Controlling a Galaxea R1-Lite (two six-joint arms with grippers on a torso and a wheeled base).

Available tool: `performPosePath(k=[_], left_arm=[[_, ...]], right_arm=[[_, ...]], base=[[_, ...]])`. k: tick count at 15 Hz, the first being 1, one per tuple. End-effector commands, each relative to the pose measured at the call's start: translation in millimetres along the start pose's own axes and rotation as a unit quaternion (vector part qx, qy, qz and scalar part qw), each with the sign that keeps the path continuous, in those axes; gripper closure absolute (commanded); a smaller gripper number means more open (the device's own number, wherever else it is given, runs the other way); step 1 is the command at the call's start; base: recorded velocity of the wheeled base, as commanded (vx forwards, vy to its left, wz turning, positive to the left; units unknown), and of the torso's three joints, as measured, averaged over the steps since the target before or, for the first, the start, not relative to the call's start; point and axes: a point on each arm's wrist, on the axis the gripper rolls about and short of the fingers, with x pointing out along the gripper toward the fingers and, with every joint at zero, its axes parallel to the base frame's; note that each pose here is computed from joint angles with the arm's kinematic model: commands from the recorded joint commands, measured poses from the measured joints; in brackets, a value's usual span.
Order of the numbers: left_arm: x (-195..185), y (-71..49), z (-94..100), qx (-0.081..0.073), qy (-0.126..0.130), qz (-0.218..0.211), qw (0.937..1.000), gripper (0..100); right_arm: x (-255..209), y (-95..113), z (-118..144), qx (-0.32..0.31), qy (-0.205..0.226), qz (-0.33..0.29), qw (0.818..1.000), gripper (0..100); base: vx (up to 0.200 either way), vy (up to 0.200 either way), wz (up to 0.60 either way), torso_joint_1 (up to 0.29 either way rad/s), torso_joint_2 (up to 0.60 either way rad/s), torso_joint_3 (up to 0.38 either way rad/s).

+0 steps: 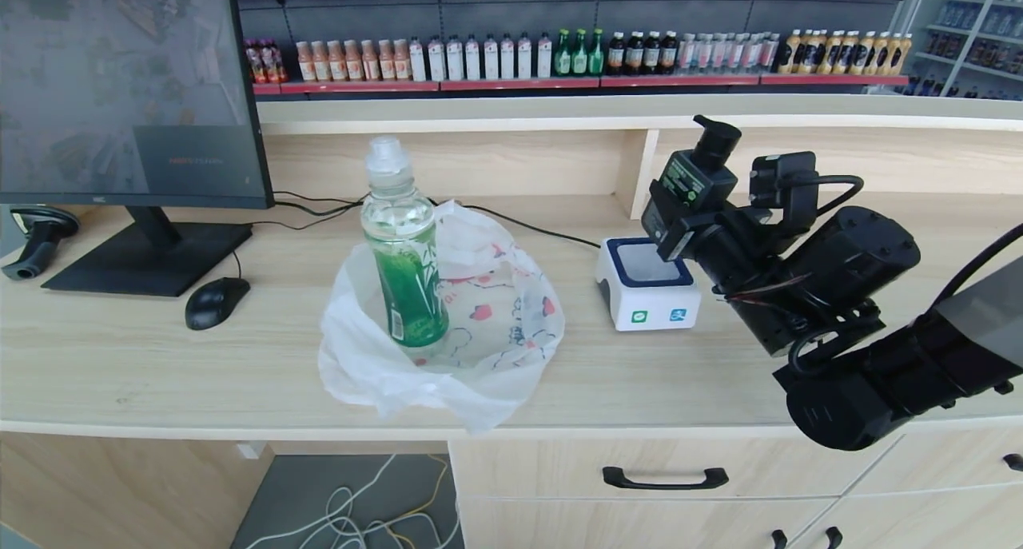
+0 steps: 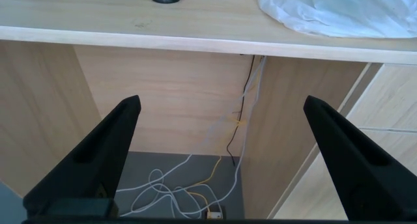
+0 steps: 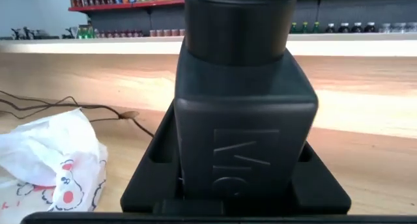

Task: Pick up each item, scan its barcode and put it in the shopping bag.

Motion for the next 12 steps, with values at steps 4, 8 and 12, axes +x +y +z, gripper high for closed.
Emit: performPosePath(k=[4, 8, 12], left_arm=[[0, 0.0, 0.1, 0.001, -0.001, 0.0, 1.0, 0], [0, 0.0, 0.1, 0.001, -0.001, 0.0, 1.0, 0], [0, 0.0, 0.1, 0.001, -0.001, 0.0, 1.0, 0]], right_arm=[[-3, 7, 3, 0.001, -0.001, 0.009, 1.0, 100], [-5, 31, -1, 0.014, 0.006, 0.04, 0.999, 100], [-1, 31, -2, 0.014, 0.001, 0.039, 0.999, 100]], base=[[0.0, 0.05, 0.0, 0.002, 0.0, 0.001], [0.0, 0.0, 0.0, 0.0, 0.0, 0.0], [0.0, 0.0, 0.45, -0.003, 0.0, 0.002]])
